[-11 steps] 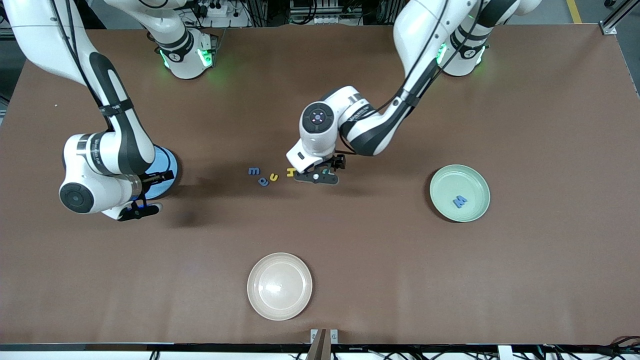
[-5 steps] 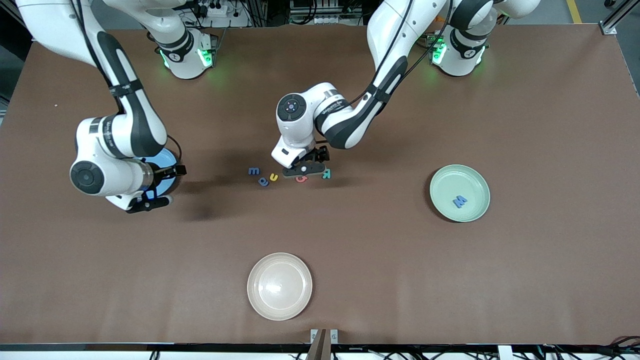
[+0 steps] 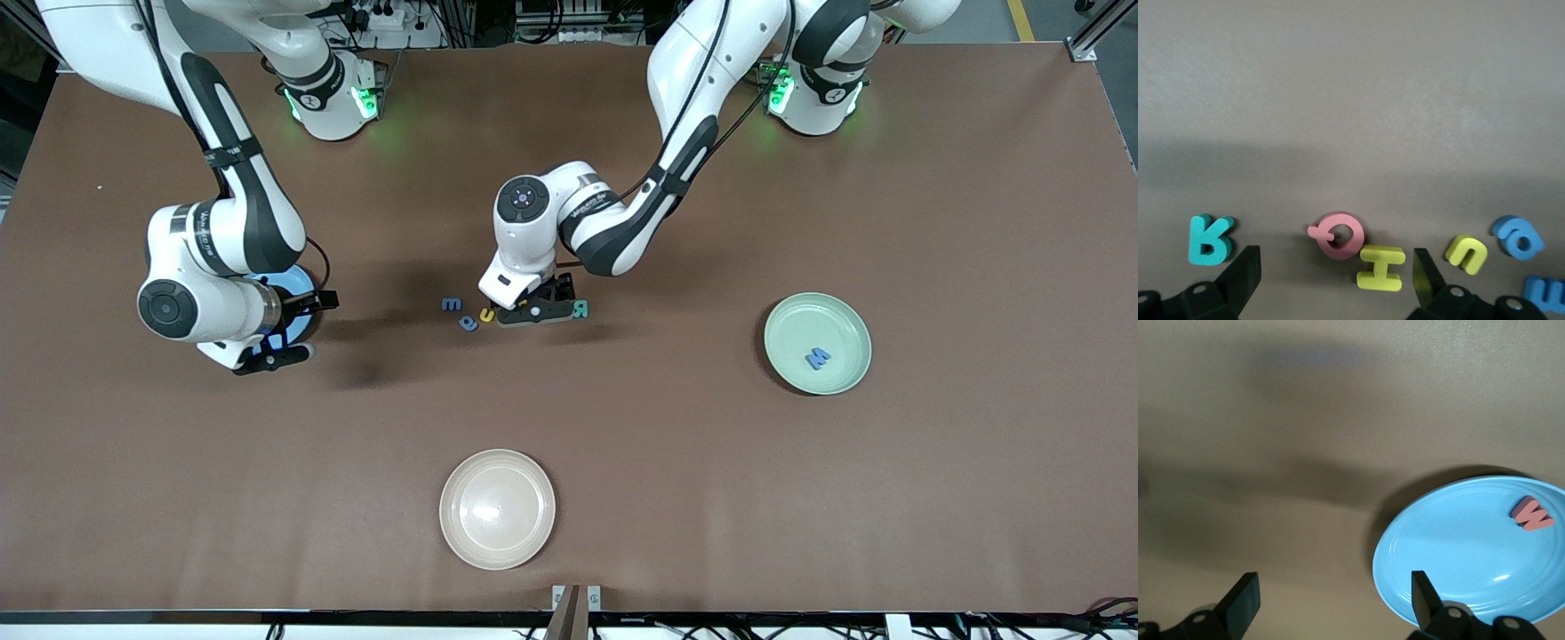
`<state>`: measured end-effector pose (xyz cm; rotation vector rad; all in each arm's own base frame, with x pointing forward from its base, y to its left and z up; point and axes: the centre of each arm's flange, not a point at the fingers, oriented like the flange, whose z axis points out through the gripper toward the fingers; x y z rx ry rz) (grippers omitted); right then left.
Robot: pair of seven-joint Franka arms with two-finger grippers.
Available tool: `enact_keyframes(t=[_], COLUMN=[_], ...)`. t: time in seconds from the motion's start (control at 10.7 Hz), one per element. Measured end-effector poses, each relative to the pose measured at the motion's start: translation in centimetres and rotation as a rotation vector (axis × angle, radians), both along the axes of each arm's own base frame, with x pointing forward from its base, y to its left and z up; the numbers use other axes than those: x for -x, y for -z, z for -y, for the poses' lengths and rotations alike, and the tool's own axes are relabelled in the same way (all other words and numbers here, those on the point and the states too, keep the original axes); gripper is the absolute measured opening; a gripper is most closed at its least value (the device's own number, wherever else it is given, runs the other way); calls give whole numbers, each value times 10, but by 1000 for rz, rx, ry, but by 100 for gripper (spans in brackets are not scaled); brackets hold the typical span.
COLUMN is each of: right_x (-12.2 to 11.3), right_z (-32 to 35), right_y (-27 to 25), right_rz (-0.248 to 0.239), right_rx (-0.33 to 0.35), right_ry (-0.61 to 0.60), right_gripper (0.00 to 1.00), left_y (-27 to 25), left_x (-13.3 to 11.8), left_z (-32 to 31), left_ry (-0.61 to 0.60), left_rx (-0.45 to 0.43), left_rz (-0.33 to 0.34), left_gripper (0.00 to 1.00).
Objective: Sort upper and lower case letters into plates
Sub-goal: 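Move the left gripper over the yellow foam H among the letters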
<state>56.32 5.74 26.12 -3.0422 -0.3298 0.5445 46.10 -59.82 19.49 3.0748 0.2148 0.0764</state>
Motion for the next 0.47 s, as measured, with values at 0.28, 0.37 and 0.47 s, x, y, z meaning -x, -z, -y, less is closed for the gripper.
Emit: enact_keyframes(t=[0.28,0.37,0.47], right_x=[0,0,0], right_z=[0,0,0], right_y=[0,0,0], right_rz=[0,0,0], right_rx=[0,0,0], right_ry=[1,1,1], right_gripper=[100,100,100], left_y=[9,7,5], left_x=[15,19,19], left_z=[10,14,16], left_ry=[18,15,16], left_rx=[1,6,9], left_rz=[-12,-12,-10], left_gripper=[100,100,100])
